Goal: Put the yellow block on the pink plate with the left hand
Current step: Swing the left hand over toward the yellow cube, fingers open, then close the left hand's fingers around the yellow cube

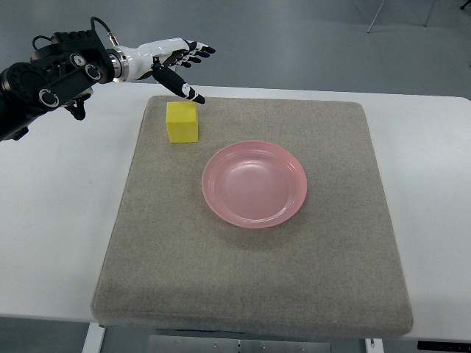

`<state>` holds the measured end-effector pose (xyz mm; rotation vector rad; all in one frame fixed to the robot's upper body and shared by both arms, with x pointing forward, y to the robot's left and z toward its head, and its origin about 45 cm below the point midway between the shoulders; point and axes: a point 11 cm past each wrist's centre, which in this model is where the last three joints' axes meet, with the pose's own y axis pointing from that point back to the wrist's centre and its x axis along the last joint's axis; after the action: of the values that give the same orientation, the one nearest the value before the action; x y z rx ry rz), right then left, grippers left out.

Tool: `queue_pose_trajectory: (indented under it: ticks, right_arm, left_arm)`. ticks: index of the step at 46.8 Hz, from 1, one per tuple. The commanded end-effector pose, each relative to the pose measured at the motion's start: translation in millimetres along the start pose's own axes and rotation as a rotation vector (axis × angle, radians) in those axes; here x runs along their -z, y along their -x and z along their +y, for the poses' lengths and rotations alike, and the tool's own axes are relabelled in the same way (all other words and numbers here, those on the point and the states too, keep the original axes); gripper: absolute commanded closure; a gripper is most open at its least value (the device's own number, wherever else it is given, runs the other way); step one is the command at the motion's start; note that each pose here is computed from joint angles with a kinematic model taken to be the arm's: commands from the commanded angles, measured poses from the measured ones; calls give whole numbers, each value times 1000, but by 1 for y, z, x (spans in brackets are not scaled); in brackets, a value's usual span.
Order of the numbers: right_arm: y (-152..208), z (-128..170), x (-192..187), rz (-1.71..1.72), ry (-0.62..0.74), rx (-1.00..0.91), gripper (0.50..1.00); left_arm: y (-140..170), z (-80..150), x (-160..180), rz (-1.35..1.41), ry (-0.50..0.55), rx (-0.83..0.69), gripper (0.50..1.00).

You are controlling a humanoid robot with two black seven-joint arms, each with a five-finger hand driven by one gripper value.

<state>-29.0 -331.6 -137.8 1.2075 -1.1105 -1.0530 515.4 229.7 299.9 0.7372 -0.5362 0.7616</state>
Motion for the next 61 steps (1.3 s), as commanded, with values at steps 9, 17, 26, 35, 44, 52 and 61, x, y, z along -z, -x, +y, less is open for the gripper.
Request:
queue_pose_trajectory:
  ticks: [9, 17, 26, 35, 44, 52, 61]
  right_arm:
    - [0, 0, 0, 0, 0, 0, 576]
    - [0, 0, 0, 0, 0, 0, 576]
    - [0, 0, 0, 0, 0, 0, 576]
    - [0, 0, 0, 0, 0, 0, 576]
    - [0, 0, 0, 0, 0, 0, 576]
    - [0, 0, 0, 0, 0, 0, 576]
    - [0, 0, 0, 0, 0, 0, 576]
  left_arm:
    - [-6, 7, 9, -205, -61, 32, 527]
    - [0, 7, 15, -237, -79, 51, 527]
    - [12, 5, 20, -264, -92, 93, 527]
    - [27, 7, 33, -333, -118, 161, 529]
    - [33, 5, 40, -382, -139, 173, 529]
    - [35, 2, 38, -375, -127, 159, 523]
    - [36, 1, 40, -385, -126, 137, 557]
